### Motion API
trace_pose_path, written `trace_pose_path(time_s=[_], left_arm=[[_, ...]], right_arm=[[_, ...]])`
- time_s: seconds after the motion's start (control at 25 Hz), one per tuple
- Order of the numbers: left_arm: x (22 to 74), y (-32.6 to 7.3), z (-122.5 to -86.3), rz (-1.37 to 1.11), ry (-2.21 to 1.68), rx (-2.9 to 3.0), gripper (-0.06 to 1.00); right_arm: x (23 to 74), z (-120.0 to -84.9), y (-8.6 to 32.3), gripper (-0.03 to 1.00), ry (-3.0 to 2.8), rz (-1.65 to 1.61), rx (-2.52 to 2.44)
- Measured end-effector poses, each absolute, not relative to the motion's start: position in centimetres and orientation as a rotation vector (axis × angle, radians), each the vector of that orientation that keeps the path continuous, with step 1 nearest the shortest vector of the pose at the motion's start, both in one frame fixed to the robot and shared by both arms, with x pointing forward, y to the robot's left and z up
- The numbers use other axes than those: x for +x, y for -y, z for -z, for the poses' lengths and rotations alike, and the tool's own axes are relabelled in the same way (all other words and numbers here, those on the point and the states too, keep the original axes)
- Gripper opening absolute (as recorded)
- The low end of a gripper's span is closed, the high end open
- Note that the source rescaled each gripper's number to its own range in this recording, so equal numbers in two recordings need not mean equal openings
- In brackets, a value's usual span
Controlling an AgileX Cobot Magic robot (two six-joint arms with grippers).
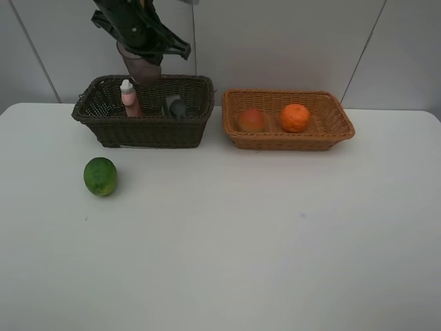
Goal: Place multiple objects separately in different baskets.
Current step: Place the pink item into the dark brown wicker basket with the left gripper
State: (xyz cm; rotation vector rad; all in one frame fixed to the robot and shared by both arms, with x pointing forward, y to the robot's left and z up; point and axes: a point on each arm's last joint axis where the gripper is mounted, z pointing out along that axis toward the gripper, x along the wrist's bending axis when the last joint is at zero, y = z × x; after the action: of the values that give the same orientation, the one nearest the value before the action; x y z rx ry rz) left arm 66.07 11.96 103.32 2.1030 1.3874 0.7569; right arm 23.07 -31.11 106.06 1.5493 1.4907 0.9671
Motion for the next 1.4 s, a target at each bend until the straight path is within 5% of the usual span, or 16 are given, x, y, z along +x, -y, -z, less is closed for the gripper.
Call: trace_pose_path(time_s=[0.76,0.84,1.04,1.12,1.4], left_arm=[[66.7,-12.0,-97.0,-0.685,-1.415,2.194,0.02],[66.7,-11.9,-97.0,-0.687,-1.411,2.191,0.11],[66.7,-11.9,-97.0,-0.690,-1.407,2.191,0.72],[66.7,-11.9,-97.2,-0.692,-1.405,2.189,0.88],[65.6,-11.5,-99.0,-0.692,-1.410,2.200,0.97]], right_arm=[[23.1,-106.1,31.1,0.95,-1.491,-0.967,1.549],[23.1,-106.1,31.1,0.95,-1.491,-0.967,1.549],[23.1,-106.1,31.1,0.95,-1.491,-0.967,1.549],[23.1,-106.1,31.1,0.95,-1.491,-0.967,1.549],[23.1,-106.1,31.1,0.95,-1.491,-0.967,1.549]])
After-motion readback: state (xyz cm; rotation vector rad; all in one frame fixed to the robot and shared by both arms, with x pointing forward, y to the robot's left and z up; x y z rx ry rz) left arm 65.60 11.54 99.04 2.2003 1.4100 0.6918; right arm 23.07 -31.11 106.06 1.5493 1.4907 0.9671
